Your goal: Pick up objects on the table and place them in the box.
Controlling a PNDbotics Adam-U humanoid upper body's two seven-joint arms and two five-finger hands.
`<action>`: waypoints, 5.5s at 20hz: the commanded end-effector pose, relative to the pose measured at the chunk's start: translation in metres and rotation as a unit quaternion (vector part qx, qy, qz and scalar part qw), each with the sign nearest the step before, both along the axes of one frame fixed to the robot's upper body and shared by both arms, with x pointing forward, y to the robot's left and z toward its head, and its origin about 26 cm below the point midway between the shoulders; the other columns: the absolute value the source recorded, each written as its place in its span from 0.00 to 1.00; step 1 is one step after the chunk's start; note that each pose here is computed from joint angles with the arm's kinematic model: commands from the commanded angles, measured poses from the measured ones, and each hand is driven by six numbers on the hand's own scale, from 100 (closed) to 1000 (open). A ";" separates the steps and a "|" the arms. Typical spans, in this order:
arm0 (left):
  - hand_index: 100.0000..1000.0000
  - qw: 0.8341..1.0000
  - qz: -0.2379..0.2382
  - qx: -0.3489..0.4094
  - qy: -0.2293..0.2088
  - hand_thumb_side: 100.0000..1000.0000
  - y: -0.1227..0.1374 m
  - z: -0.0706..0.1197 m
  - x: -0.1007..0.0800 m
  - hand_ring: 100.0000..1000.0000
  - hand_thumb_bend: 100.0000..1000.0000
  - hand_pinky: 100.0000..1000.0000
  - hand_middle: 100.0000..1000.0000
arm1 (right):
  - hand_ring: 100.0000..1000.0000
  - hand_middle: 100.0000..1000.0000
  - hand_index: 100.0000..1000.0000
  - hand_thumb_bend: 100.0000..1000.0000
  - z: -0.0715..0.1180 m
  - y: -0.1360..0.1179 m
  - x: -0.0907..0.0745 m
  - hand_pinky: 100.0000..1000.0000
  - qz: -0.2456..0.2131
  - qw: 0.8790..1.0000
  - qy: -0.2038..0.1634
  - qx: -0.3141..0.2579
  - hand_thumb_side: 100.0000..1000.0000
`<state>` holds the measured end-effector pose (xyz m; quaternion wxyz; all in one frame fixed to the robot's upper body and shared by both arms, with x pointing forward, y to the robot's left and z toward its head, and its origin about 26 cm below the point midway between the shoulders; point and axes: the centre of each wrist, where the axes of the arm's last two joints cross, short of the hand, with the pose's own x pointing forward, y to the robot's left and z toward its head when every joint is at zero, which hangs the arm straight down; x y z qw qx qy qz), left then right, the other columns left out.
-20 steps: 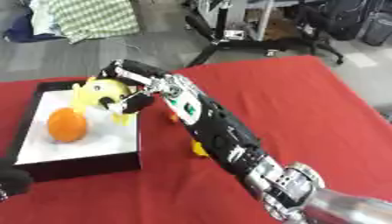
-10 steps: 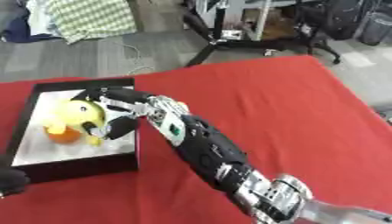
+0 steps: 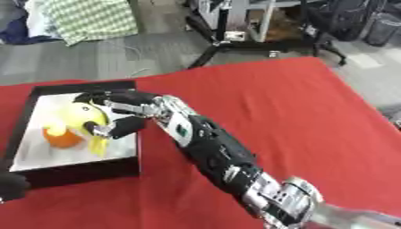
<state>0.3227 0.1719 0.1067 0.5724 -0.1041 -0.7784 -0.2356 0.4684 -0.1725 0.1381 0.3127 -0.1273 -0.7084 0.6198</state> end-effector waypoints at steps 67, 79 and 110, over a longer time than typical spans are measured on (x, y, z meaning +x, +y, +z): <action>0.79 1.000 0.029 0.003 -0.005 1.00 0.013 0.000 -0.001 0.62 0.00 0.66 0.54 | 0.95 0.98 1.00 0.00 0.011 -0.160 -0.006 1.00 -0.151 0.977 0.052 -0.140 0.14; 0.79 1.000 0.023 0.001 -0.009 1.00 0.010 0.003 -0.001 0.62 0.00 0.66 0.54 | 0.94 0.98 0.98 0.00 -0.017 -0.141 -0.001 1.00 -0.151 0.974 0.048 -0.162 0.16; 0.79 1.000 0.026 0.004 -0.001 1.00 0.013 -0.002 -0.002 0.62 0.00 0.66 0.54 | 0.80 0.72 0.19 0.00 0.043 -0.149 -0.001 1.00 -0.134 0.985 -0.099 -0.052 0.11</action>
